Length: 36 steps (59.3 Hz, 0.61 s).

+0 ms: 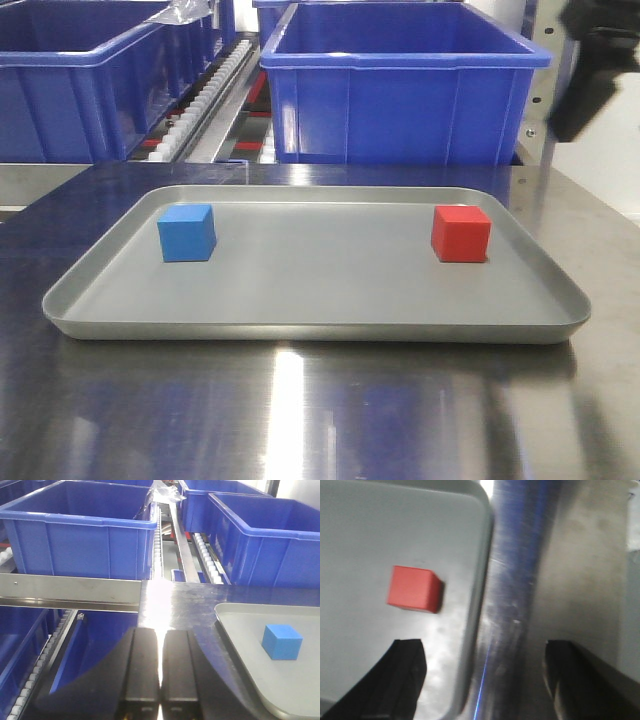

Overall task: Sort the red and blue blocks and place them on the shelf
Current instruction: 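Lower the open right gripper over the red cube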

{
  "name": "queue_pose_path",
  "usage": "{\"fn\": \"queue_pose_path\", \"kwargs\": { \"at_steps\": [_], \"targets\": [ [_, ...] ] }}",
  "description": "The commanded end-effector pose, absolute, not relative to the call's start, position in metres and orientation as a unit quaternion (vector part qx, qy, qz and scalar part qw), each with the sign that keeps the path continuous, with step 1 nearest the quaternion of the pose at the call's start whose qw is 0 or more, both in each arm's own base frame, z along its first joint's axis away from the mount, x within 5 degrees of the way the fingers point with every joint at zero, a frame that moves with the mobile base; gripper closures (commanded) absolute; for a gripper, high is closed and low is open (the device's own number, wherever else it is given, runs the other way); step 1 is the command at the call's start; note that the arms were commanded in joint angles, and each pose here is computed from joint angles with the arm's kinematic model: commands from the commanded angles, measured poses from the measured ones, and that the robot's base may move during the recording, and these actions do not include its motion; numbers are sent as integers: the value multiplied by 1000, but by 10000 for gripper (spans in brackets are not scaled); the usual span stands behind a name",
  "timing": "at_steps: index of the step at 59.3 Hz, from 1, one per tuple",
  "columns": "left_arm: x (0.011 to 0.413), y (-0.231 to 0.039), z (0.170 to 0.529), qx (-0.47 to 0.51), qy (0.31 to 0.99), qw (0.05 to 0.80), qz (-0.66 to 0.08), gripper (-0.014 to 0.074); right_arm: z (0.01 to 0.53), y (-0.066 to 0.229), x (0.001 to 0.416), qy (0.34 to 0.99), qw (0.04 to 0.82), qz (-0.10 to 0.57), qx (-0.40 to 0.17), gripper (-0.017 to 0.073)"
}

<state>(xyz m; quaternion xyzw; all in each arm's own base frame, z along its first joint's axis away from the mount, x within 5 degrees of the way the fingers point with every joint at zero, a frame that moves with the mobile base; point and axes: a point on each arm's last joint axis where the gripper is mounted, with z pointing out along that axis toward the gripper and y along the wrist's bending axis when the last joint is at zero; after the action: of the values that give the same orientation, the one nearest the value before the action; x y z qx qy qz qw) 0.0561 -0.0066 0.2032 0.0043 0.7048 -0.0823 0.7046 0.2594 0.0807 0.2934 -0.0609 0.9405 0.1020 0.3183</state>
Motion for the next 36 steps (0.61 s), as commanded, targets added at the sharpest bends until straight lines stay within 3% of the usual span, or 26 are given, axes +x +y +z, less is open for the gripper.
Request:
{"fn": "queue_pose_path", "kwargs": {
  "at_steps": [1,14,36],
  "targets": [
    [56,-8,200,6,679,728,-93,467,314,96,265,917,370,127,-78,-49],
    [56,-8,200,6,679,728,-93,467,310,131,289,925,337,150,-93,-41],
    [56,-8,200,6,679,728,-93,467,287,149,323,947,276,138,-91,-41]
  ]
}}
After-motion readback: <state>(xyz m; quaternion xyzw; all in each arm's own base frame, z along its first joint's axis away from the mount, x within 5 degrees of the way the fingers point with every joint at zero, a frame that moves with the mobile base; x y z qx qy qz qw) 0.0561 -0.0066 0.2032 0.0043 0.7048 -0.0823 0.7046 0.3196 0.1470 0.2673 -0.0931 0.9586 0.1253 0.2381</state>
